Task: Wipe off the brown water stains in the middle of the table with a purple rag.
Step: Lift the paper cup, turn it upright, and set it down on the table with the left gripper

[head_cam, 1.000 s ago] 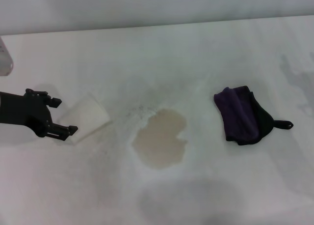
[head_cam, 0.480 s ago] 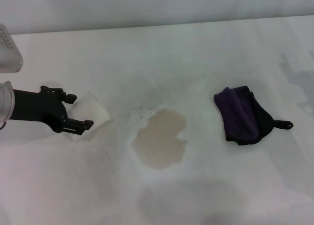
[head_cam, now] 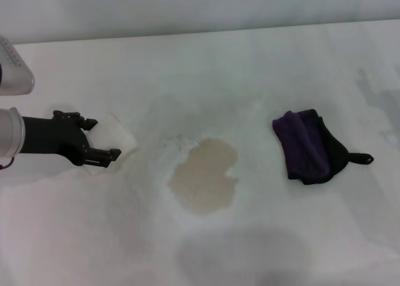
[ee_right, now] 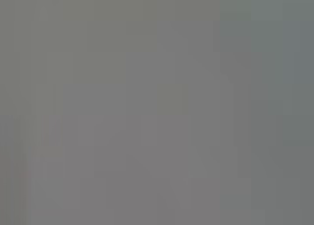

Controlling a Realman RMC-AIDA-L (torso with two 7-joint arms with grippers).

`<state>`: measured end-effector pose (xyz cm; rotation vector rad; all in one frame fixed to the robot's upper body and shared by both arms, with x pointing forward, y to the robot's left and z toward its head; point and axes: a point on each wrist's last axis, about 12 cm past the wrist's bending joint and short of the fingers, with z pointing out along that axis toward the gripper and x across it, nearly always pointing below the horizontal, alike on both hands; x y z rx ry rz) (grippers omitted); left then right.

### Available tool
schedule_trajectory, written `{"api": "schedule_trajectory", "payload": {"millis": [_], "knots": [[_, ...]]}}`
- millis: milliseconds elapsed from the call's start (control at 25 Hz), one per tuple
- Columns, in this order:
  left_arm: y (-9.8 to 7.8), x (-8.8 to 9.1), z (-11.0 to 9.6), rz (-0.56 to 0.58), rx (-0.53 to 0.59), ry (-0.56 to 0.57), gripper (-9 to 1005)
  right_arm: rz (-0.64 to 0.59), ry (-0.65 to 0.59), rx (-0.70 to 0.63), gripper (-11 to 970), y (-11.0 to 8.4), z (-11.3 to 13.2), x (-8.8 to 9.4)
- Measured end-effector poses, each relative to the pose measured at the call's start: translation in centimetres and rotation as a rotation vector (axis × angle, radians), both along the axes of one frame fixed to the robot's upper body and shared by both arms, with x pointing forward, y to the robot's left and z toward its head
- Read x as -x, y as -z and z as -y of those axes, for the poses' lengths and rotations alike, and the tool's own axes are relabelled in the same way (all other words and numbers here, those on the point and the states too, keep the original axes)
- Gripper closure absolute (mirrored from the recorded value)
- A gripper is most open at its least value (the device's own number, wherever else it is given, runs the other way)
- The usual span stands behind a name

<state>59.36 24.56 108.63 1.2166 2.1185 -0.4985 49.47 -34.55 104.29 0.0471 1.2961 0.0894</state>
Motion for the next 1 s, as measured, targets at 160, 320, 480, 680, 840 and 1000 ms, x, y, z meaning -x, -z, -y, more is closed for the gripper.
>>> {"api": "schedule_trajectory", "payload": {"millis": [160, 320, 480, 680, 840, 1000], "knots": [[0.4, 0.0, 0.0, 0.012, 0.005, -0.009, 104, 0.001, -0.001, -0.001, 90, 0.0, -0.1, -0.1], [1.0, -0.2, 0.2, 0.013, -0.005, -0.009, 105, 0.002, -0.003, -0.001, 90, -0.1, -0.1, -0.2], [1.5, -0.5, 0.7, 0.011, -0.014, -0.008, 105, 0.003, -0.003, -0.001, 90, -0.1, -0.1, -0.2], [1.6, -0.5, 0.9, 0.017, -0.016, -0.002, 104, 0.002, -0.001, -0.001, 90, -0.1, -0.1, -0.2], [1.4, -0.6, 1.0, 0.021, -0.015, 0.003, 109, 0.002, 0.0, 0.002, 90, -0.1, 0.0, -0.3], [1.1, -0.6, 1.0, 0.03, -0.005, 0.004, 157, 0.004, 0.001, 0.006, 90, -0.2, 0.1, -0.3]]}}
